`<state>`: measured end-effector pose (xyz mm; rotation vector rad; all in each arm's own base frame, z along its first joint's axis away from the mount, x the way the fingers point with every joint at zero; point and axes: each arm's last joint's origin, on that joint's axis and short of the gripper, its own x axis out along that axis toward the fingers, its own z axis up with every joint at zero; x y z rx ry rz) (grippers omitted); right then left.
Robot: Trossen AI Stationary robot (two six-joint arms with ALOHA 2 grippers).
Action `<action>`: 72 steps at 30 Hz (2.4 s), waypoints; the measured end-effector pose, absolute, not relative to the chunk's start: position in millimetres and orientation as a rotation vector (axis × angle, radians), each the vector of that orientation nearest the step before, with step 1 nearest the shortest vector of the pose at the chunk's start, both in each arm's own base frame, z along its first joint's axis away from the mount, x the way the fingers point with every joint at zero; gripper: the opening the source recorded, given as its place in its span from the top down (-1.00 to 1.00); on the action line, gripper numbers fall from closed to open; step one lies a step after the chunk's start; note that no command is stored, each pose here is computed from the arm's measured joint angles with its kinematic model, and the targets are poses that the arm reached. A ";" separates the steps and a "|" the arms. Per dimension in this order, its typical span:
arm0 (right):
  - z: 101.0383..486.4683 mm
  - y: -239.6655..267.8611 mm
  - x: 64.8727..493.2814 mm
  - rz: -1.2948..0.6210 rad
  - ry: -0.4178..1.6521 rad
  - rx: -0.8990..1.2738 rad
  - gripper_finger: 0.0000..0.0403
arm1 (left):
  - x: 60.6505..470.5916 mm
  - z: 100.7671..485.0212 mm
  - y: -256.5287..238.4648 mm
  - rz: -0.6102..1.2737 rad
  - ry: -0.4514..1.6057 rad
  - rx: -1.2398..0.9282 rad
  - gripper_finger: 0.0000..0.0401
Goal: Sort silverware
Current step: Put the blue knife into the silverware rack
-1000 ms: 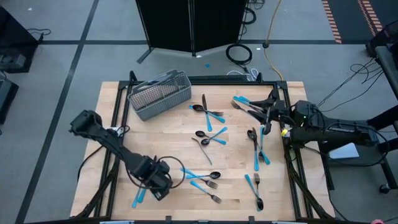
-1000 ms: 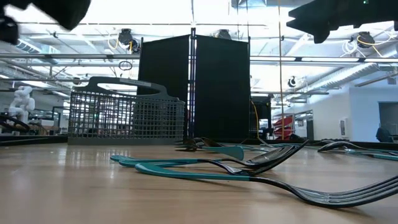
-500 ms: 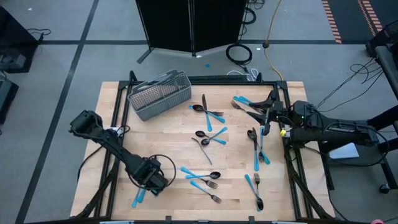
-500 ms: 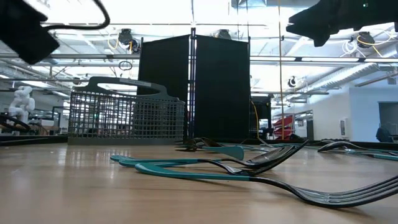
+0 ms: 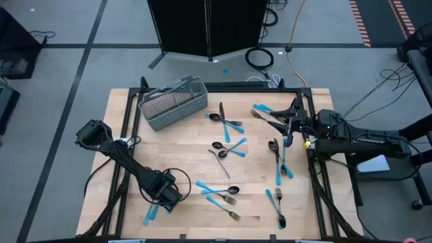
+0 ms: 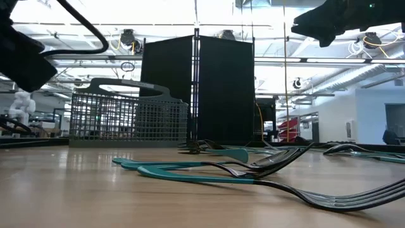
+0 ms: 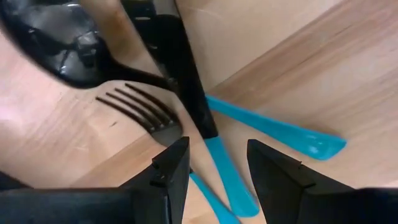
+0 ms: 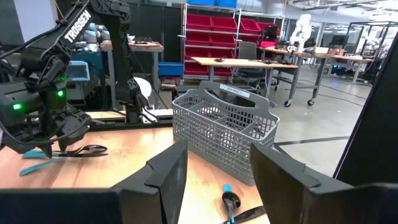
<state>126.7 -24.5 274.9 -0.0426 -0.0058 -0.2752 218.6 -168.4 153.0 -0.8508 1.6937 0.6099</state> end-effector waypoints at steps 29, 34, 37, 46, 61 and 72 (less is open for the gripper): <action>274.9 -24.5 126.7 -0.276 -0.006 -0.043 0.16 | 214.3 139.4 -161.9 0.567 1.712 -0.844 0.78; 274.9 -24.5 126.7 -0.276 -0.006 -0.043 0.16 | 214.5 140.7 -161.7 0.547 1.707 -0.831 0.94; 274.9 -24.5 126.7 -0.276 -0.005 -0.047 0.16 | 215.6 146.5 -161.5 0.510 1.660 -0.829 0.94; 274.7 -24.5 126.7 -0.276 -0.004 -0.050 0.16 | 222.1 208.4 -144.8 0.380 1.259 -0.821 0.94; 274.8 -24.5 126.7 -0.276 -0.003 -0.068 0.16 | 210.2 307.4 -27.0 1.056 0.241 -0.186 0.95; 274.7 -24.6 126.9 -0.276 0.002 -0.095 0.16 | 205.9 287.4 50.2 1.381 0.335 -0.190 0.95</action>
